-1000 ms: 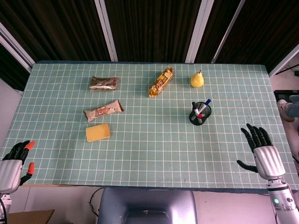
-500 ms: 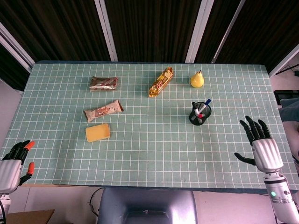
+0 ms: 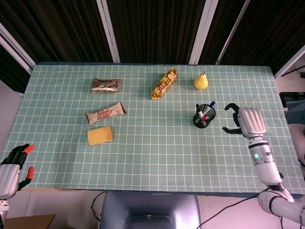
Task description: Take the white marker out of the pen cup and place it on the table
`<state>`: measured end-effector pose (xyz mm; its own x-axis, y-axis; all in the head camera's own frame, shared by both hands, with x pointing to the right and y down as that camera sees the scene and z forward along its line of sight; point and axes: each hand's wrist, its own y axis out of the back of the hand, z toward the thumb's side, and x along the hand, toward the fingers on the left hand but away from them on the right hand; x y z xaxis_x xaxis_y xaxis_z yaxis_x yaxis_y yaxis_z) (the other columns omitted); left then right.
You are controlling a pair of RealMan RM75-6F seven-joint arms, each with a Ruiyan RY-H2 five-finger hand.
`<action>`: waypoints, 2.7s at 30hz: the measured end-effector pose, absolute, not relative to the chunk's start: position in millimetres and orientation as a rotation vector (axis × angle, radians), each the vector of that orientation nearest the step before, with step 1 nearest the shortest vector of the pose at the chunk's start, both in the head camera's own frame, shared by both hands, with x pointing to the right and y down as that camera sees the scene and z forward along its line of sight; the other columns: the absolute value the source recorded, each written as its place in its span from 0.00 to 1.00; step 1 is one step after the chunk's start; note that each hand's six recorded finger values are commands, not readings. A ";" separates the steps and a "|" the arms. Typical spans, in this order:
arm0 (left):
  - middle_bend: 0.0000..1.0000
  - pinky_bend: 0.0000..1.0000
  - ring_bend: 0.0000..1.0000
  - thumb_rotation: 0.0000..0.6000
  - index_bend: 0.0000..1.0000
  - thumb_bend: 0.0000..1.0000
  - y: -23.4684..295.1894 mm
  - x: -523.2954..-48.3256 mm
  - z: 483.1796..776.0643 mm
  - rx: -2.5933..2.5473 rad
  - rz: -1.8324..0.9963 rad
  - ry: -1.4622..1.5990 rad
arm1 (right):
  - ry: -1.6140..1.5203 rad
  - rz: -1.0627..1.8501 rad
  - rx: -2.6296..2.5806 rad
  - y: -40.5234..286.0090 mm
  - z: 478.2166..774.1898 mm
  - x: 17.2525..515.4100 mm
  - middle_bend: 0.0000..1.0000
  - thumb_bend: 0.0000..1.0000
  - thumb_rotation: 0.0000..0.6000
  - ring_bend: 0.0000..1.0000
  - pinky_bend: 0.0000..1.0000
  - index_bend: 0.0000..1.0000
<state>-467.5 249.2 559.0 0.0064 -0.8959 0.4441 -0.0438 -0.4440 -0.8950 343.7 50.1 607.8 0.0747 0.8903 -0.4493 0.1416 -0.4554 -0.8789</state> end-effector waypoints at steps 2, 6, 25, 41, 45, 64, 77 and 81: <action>0.11 0.38 0.10 1.00 0.15 0.50 249.3 -467.5 559.2 -1.578 -1.523 0.990 | -1.037 1.461 -1.715 36.2 615.8 333.8 1.00 0.37 1.00 1.00 1.00 0.56; 0.11 0.38 0.10 1.00 0.15 0.50 249.0 -468.0 559.2 -1.584 -1.523 0.993 | -1.046 1.504 -1.753 17.4 630.6 318.6 1.00 0.40 1.00 1.00 1.00 0.57; 0.12 0.38 0.11 1.00 0.17 0.50 249.1 -468.0 559.8 -1.609 -1.519 0.990 | -1.028 1.704 -1.870 -15.8 691.4 267.1 1.00 0.44 1.00 1.00 1.00 0.58; 0.12 0.38 0.11 1.00 0.17 0.51 249.7 -469.5 556.8 -1.626 -1.501 1.009 | -0.957 1.834 -1.811 -18.6 721.1 242.8 1.00 0.45 1.00 1.00 1.00 0.59; 0.12 0.38 0.11 1.00 0.17 0.51 249.6 -469.4 556.5 -1.627 -1.500 1.011 | -0.951 1.837 -1.809 -18.7 724.0 241.0 1.00 0.47 1.00 1.00 1.00 0.59; 0.12 0.38 0.11 1.00 0.17 0.51 249.1 -469.6 556.7 -1.626 -1.499 1.013 | -0.949 1.810 -1.818 -15.4 723.1 242.1 1.00 0.80 1.00 1.00 1.00 0.74; 0.12 0.38 0.12 1.00 0.18 0.51 248.2 -469.9 557.4 -1.626 -1.499 1.015 | -1.077 1.663 -1.765 -18.8 679.6 242.3 1.00 0.85 1.00 1.00 1.00 0.78; 0.12 0.38 0.12 1.00 0.18 0.51 248.1 -469.3 558.2 -1.625 -1.502 1.009 | -1.138 1.543 -1.787 -16.0 648.5 234.7 1.00 0.85 1.00 1.00 1.00 0.78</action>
<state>-469.3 248.1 558.2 0.0260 -0.8900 0.4553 -0.0852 -0.4558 -0.8860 234.7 -16.0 648.5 0.0008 0.8458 -0.5335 0.2598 -0.5154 -0.8166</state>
